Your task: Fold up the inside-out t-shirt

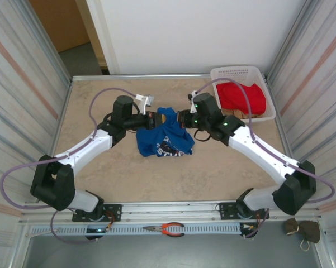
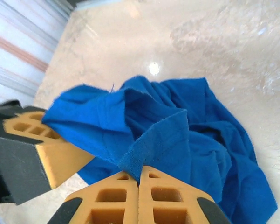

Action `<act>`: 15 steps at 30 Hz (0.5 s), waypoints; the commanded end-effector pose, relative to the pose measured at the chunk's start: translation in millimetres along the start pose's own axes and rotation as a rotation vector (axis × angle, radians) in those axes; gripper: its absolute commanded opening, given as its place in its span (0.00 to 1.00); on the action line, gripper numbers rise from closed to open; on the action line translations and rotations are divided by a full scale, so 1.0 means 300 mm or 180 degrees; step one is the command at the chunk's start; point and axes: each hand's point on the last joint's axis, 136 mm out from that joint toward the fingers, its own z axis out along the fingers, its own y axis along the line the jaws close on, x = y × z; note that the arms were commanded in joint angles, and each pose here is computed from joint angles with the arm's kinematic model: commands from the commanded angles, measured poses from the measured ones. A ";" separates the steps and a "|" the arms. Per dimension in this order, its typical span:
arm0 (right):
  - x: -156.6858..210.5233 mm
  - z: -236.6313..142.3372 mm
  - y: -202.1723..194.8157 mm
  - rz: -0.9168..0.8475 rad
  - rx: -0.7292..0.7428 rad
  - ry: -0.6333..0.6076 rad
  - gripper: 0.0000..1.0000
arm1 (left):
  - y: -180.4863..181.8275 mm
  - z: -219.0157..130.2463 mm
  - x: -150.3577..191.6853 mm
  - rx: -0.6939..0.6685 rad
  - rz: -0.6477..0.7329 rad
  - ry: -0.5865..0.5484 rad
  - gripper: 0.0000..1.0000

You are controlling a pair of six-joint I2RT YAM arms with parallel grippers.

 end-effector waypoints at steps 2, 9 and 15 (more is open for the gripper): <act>-0.072 -0.151 -0.064 0.0184 0.0065 -0.0376 0.00 | 0.059 -0.035 -0.030 -0.0232 -0.0074 -0.0195 0.00; -0.022 -0.149 -0.086 0.0190 -0.0061 -0.0331 0.00 | 0.110 -0.047 -0.012 -0.0325 -0.0138 -0.0224 0.00; 0.074 -0.090 -0.133 0.0228 0.0003 -0.0193 0.00 | 0.140 -0.053 0.044 -0.0375 -0.0137 -0.0111 0.00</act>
